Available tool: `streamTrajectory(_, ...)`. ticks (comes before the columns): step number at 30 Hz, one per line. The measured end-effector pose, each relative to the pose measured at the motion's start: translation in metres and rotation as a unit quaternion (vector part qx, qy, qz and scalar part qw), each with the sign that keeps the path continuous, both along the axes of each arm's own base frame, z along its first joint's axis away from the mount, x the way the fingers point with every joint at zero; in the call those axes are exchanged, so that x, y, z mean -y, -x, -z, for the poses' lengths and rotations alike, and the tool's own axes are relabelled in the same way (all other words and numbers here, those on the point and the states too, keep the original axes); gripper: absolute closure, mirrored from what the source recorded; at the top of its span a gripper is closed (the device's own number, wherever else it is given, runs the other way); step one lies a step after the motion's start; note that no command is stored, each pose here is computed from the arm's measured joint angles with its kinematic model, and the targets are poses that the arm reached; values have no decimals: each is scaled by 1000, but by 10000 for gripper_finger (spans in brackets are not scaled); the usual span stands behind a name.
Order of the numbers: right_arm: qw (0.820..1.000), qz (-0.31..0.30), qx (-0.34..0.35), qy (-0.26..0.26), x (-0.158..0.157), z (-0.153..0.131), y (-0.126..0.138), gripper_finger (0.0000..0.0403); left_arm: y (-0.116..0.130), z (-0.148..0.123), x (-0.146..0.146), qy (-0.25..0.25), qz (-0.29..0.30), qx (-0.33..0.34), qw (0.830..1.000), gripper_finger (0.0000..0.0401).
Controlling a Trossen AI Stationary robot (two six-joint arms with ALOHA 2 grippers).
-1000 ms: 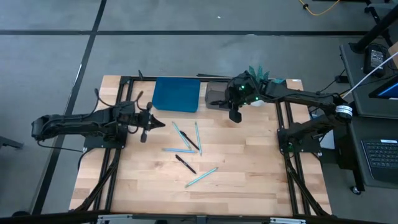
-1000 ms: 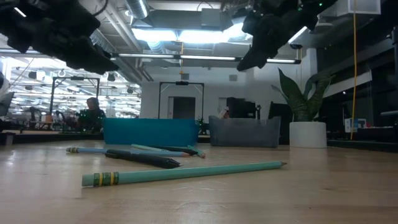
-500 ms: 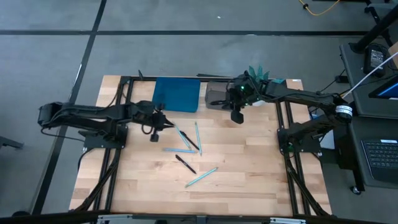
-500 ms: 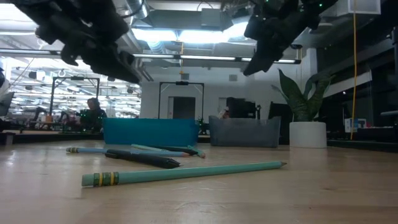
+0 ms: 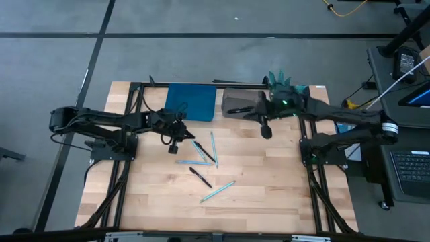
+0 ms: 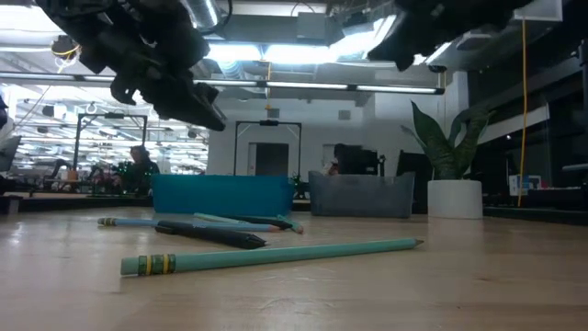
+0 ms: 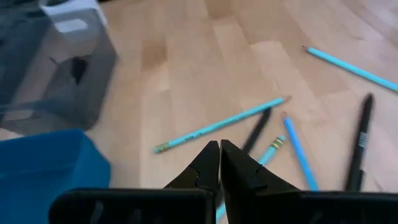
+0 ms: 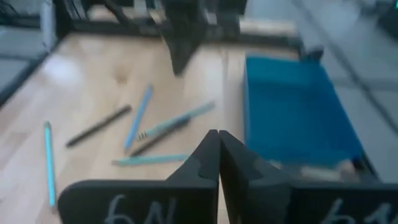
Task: Sort pens & pencils
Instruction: Put the black pen into the black bin
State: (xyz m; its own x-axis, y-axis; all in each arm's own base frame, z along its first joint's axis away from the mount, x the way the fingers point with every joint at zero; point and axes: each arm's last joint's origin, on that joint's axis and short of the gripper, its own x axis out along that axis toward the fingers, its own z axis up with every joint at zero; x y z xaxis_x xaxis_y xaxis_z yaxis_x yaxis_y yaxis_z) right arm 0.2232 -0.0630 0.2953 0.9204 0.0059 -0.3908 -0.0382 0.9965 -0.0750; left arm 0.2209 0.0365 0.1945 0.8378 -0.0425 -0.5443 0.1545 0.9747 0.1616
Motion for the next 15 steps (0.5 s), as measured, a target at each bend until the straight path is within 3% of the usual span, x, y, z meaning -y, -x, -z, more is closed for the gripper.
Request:
streamTrajectory(5,997,-21,79,-1,-19,24,19,396,-4,10,1,19,21,-23,999,391)
streamTrajectory(9,995,-30,94,-11,-28,36,27,396,-11,20,6,18,25,-51,998,391)
streamTrajectory(15,995,-41,90,-22,-35,39,26,395,-34,19,10,-35,-3,-91,995,385)
